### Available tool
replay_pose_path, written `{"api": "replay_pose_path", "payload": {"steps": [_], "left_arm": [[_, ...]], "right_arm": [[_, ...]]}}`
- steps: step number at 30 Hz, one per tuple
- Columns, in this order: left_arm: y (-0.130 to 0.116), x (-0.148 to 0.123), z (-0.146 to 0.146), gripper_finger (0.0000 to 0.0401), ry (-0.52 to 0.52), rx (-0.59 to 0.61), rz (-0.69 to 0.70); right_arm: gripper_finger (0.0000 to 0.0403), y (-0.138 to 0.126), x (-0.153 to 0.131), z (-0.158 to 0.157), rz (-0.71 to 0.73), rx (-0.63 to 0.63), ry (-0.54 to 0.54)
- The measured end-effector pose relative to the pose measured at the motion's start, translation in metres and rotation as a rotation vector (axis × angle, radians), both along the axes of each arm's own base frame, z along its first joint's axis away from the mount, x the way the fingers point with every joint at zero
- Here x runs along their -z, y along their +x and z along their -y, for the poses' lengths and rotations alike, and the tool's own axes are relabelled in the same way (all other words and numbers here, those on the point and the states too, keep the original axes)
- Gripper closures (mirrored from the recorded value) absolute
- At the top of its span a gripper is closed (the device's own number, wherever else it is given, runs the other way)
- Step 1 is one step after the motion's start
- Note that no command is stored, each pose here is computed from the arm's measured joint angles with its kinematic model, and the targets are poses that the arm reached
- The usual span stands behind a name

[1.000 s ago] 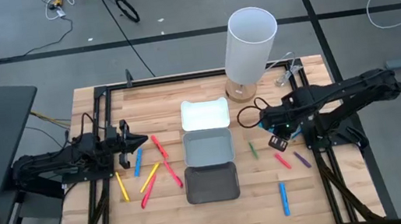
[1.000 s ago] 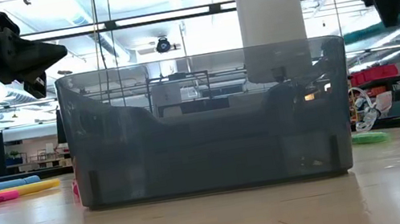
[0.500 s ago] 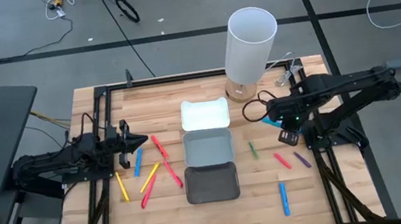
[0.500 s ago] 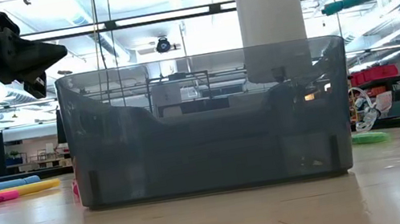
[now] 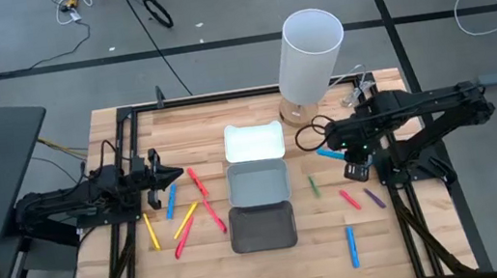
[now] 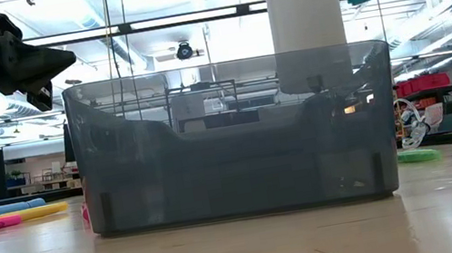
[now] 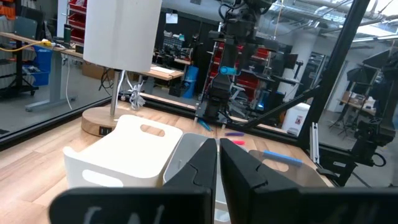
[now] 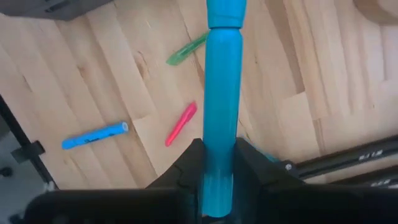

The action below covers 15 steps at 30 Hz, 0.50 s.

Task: Pick & Place Markers
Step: Put the top right blue highlighter pen into the gray bin

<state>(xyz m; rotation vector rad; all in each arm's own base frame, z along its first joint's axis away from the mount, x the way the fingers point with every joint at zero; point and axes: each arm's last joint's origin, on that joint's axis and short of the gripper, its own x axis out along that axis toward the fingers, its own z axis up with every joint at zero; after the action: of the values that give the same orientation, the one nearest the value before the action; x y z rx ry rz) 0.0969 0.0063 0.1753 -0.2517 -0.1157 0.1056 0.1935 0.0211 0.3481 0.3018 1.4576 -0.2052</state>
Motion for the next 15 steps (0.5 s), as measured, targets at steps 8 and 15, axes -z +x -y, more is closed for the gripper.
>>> {"api": "replay_pose_path", "payload": {"steps": [8, 15], "left_arm": [[0.0, 0.0, 0.0, 0.0378, 0.0, 0.0, 0.0], [0.0, 0.0, 0.0, 0.0378, 0.0, 0.0, 0.0]], "right_arm": [[0.0348, 0.03, -0.001, 0.001, -0.008, -0.05, -0.035], [0.0348, 0.063, -0.006, 0.003, 0.017, -0.071, -0.041]]}}
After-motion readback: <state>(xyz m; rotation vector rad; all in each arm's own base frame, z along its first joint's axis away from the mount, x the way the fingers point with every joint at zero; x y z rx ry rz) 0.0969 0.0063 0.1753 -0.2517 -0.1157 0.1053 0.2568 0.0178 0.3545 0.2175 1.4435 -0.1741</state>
